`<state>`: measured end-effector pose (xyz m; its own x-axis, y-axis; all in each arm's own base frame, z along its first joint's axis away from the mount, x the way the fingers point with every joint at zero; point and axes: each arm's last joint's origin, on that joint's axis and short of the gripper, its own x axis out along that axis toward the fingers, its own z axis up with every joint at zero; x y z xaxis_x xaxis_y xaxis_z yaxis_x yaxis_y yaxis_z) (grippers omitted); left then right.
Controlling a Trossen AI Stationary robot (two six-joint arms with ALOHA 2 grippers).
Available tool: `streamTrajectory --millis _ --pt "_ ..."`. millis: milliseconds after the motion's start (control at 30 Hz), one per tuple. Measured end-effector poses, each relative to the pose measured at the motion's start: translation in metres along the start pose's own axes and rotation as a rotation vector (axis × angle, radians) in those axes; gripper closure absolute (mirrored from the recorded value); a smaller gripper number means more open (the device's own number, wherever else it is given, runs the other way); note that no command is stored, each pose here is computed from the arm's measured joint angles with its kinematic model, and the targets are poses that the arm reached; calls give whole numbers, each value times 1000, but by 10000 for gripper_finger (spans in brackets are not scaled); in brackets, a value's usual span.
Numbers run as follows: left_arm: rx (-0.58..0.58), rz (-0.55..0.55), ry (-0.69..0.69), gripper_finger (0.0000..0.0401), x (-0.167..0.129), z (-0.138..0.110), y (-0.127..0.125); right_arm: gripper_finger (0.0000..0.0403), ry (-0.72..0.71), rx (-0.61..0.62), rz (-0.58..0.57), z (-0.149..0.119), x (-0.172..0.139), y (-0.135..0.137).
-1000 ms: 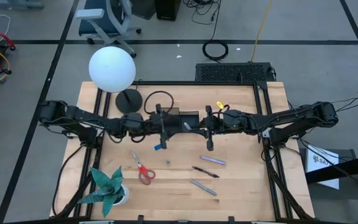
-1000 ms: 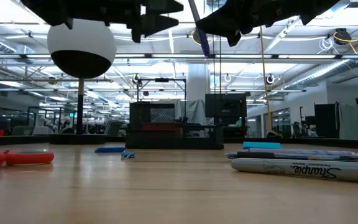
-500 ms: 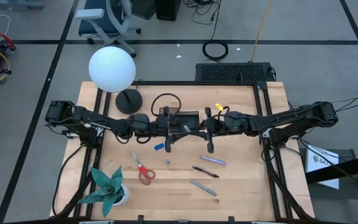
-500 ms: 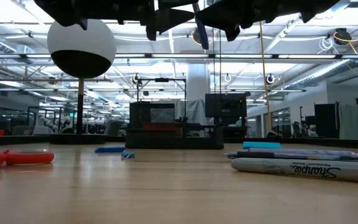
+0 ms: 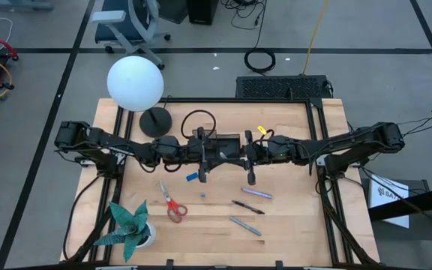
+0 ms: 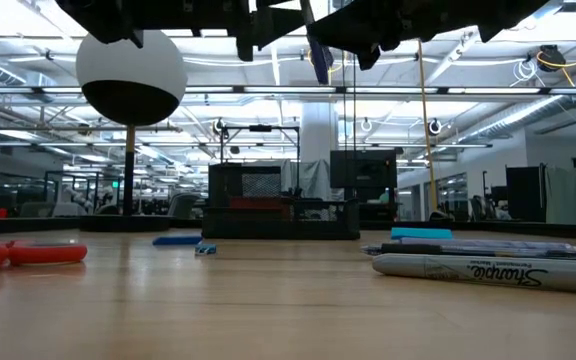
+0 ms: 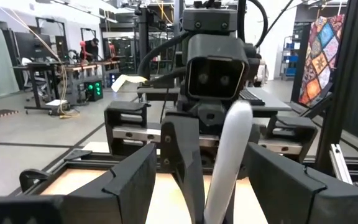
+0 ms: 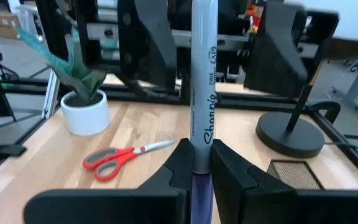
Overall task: Pick and place office supplies into organizer
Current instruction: Put the purple highlighter into the black desk organizer
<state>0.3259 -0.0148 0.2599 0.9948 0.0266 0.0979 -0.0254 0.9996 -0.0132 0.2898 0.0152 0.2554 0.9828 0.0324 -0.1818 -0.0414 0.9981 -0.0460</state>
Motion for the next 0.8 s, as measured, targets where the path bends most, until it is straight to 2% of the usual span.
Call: streamTrajectory --millis 400,533,800 --pt "-9 9 1 159 0 0 1 377 -26 -22 25 -5 10 1" --pt "-3 7 6 208 0 -1 0 377 -26 -22 21 -5 10 1" --pt "19 -6 14 350 0 -1 0 377 -24 -20 12 -5 10 0"
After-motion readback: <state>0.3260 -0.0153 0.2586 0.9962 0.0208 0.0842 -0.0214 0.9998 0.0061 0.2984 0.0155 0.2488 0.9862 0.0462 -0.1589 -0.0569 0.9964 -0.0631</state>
